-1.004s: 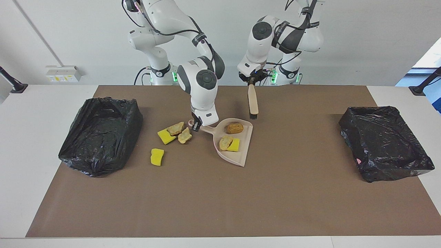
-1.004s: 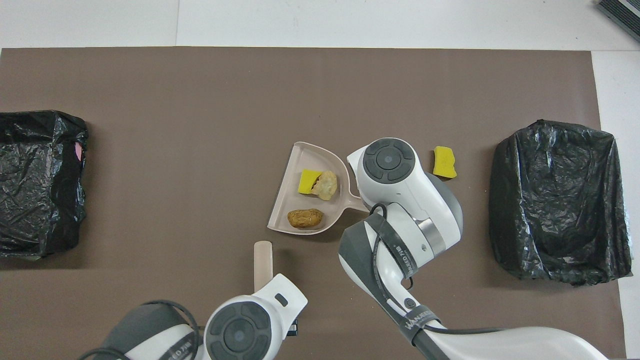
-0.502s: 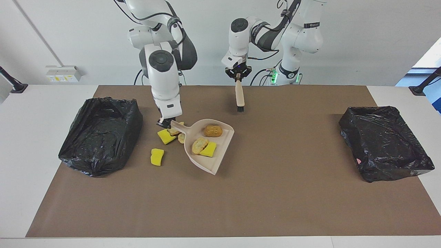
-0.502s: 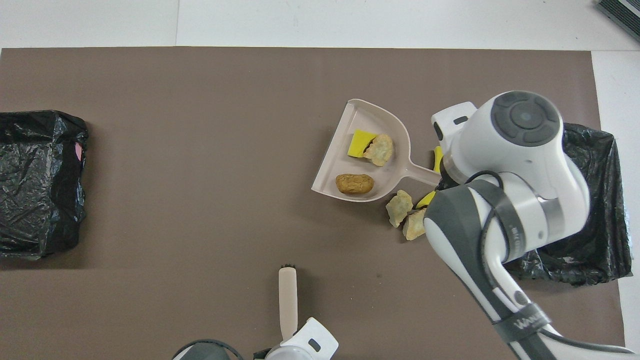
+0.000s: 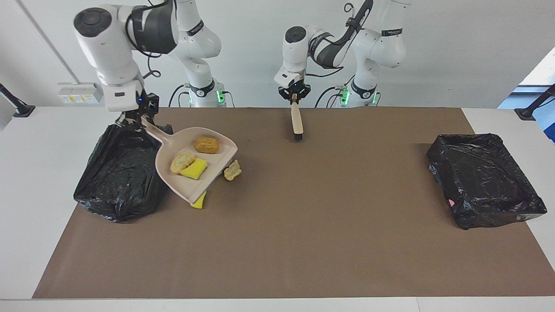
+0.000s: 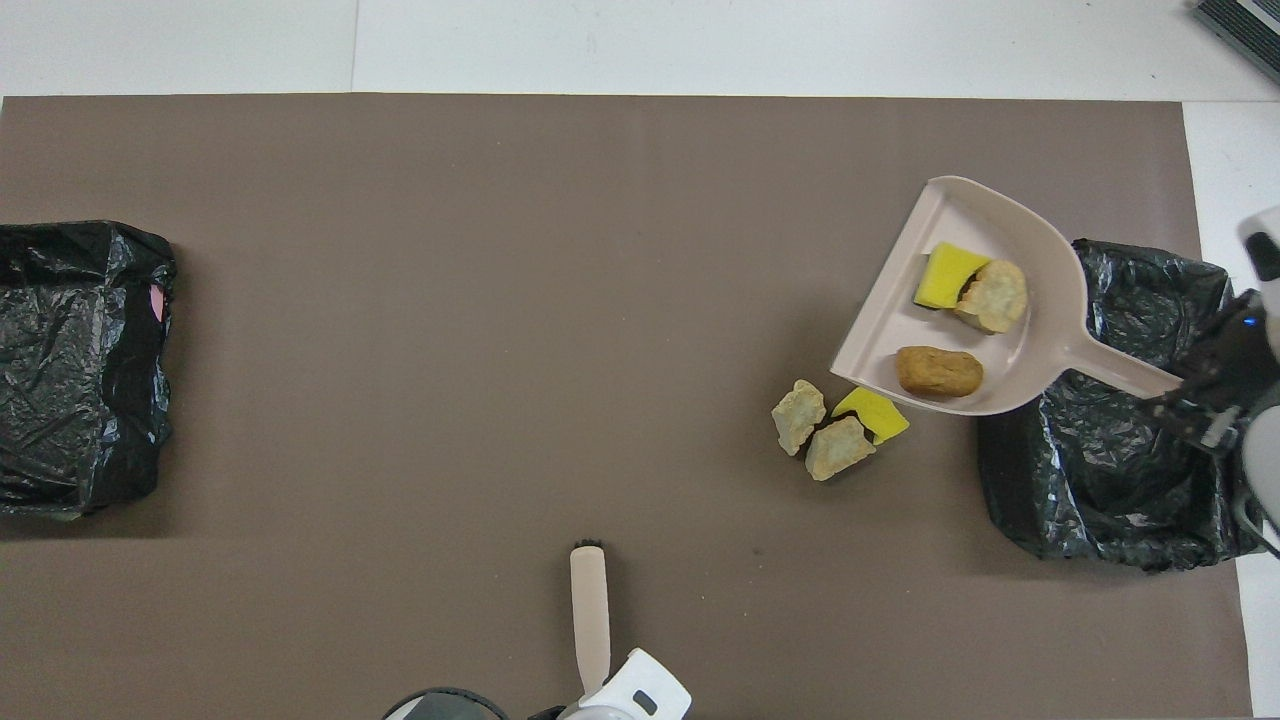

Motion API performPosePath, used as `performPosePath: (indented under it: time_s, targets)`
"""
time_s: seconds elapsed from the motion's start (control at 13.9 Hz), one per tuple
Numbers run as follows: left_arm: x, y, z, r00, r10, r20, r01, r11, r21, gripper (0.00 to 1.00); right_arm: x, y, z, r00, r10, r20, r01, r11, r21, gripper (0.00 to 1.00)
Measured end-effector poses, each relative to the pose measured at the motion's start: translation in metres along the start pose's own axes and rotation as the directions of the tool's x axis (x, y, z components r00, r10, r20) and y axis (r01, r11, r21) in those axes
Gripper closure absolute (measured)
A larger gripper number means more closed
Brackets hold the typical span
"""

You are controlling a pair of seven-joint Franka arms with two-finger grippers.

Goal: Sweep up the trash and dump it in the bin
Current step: 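Carry the dustpan to the nearer bin with the right gripper, then tip the dustpan into the bin with the right gripper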

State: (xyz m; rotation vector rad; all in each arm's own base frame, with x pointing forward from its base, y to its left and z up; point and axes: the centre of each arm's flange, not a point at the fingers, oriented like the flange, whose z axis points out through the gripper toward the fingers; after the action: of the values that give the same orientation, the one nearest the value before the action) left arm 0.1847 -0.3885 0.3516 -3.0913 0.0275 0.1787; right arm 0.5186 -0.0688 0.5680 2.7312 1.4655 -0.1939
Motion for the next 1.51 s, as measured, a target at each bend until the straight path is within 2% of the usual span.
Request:
performPosePath:
  time_s: [0.22,0.36,0.5,0.72,0.79,0.86,1.0,1.15,1.29,1.36,1.51]
  targets:
    - [-0.001,0.0,0.006,1.0,0.002,0.0,-0.002,1.0,0.0,0.75,-0.115,0.034,0.005,1.0,0.001,0.023,-0.001,1.0,0.016,0.67]
    - [-0.002,0.0,0.008,1.0,0.002,0.0,-0.002,1.0,0.001,0.75,-0.18,0.044,0.01,0.995,0.005,0.101,-0.006,1.0,0.013,0.67]
    - [-0.001,0.0,0.009,1.0,0.0,0.001,0.0,1.0,0.001,0.75,-0.214,0.047,0.009,0.982,0.01,0.188,-0.007,1.0,-0.015,0.67]
    - [0.0,0.0,0.01,1.0,-0.003,0.002,0.003,1.0,0.001,0.75,-0.226,0.054,0.012,0.951,-0.015,0.31,0.042,0.996,-0.082,0.67]
    - [0.001,0.0,0.01,1.0,-0.006,0.004,0.006,1.0,0.001,0.7,-0.226,0.056,0.015,0.94,-0.026,0.34,0.061,0.994,-0.094,0.67]
    - [0.003,-0.001,0.01,1.0,-0.011,0.006,0.011,1.0,0.0,0.7,-0.226,0.057,0.019,0.931,-0.036,0.364,0.078,0.992,-0.101,0.67]
    - [0.015,-0.002,0.007,0.999,-0.034,0.008,0.034,0.999,-0.009,0.55,-0.224,0.059,0.025,0.911,-0.058,0.409,0.111,0.988,-0.107,0.67]
    - [0.037,-0.004,-0.005,1.0,-0.029,0.002,0.029,0.999,-0.035,0.32,-0.217,0.061,0.024,0.884,-0.082,0.46,0.152,0.981,-0.119,0.67]
    - [0.07,-0.013,-0.027,1.0,0.007,-0.001,-0.007,0.998,-0.058,0.08,-0.21,0.063,0.023,0.864,-0.101,0.493,0.187,0.974,-0.128,0.67]
    - [0.091,-0.021,-0.043,1.0,0.028,0.002,-0.028,0.998,-0.064,0.0,-0.208,0.063,0.021,0.855,-0.107,0.507,0.2,0.971,-0.134,0.67]
    - [0.134,-0.046,-0.082,0.997,0.083,-0.004,-0.083,0.994,-0.067,0.0,-0.208,0.065,0.019,0.835,-0.113,0.539,0.223,0.964,-0.144,0.67]
